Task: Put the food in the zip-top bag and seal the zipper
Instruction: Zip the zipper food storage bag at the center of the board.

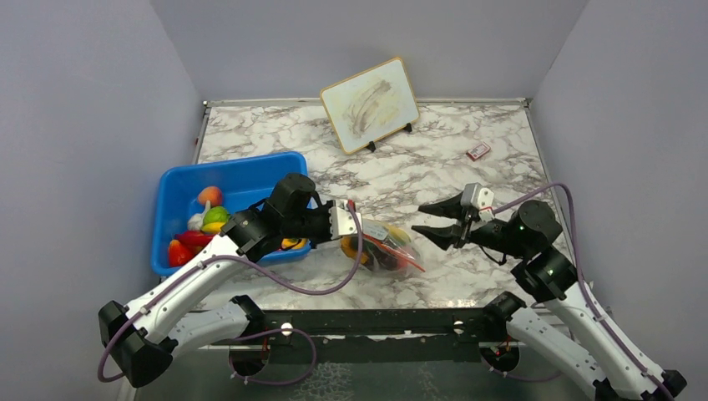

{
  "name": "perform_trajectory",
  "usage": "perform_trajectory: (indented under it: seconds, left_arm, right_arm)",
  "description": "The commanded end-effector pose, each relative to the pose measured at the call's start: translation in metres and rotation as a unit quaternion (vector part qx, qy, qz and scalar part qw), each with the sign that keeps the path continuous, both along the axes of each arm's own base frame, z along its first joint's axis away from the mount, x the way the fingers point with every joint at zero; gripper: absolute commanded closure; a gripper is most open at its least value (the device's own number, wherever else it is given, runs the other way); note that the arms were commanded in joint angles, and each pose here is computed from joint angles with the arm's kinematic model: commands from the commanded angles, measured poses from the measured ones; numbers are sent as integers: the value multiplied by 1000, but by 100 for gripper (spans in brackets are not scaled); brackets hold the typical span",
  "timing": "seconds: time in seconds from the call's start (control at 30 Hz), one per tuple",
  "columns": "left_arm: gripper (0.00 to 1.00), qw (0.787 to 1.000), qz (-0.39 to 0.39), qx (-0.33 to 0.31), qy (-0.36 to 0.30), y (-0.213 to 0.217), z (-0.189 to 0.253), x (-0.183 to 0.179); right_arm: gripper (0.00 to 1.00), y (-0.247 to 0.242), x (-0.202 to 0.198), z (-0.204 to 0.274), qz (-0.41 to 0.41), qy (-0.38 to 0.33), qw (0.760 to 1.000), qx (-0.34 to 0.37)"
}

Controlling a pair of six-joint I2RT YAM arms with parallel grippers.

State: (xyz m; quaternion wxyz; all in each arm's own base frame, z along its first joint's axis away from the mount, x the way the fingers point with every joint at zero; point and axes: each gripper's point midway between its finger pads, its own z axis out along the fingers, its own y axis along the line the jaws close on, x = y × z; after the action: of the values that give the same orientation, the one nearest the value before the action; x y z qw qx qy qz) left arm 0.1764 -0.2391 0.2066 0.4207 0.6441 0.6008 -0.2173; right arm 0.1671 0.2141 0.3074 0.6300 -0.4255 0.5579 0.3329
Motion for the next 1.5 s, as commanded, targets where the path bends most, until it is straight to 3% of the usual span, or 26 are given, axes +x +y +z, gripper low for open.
perform_trajectory:
  seconds: [0.0,0.17,0.6,1.13,1.27,1.37,1.47]
  left_arm:
    - [100,999,-18,-30,-15,-12,21,4]
    - [100,999,-16,-41,-18,-15,25,6]
    - [100,998,-13,-57,-19,-27,33,16]
    - [100,998,-5,-57,-12,-31,31,21]
    - [100,998,-3,-61,-8,-31,32,20]
    - [100,998,0,-61,-11,-29,33,20]
    - [100,998,3,-60,-15,-25,36,19]
  right_arm:
    - [55,18,-49,10,156,-2,988,-15]
    - [55,26,-45,-16,167,83,982,-26]
    - [54,37,3,-70,73,185,978,-59]
    - [55,49,11,-106,52,198,972,-112]
    - [65,48,14,-116,49,201,969,-137]
    - [94,42,21,-114,23,191,971,-143]
    - [99,34,27,-107,-4,170,975,-143]
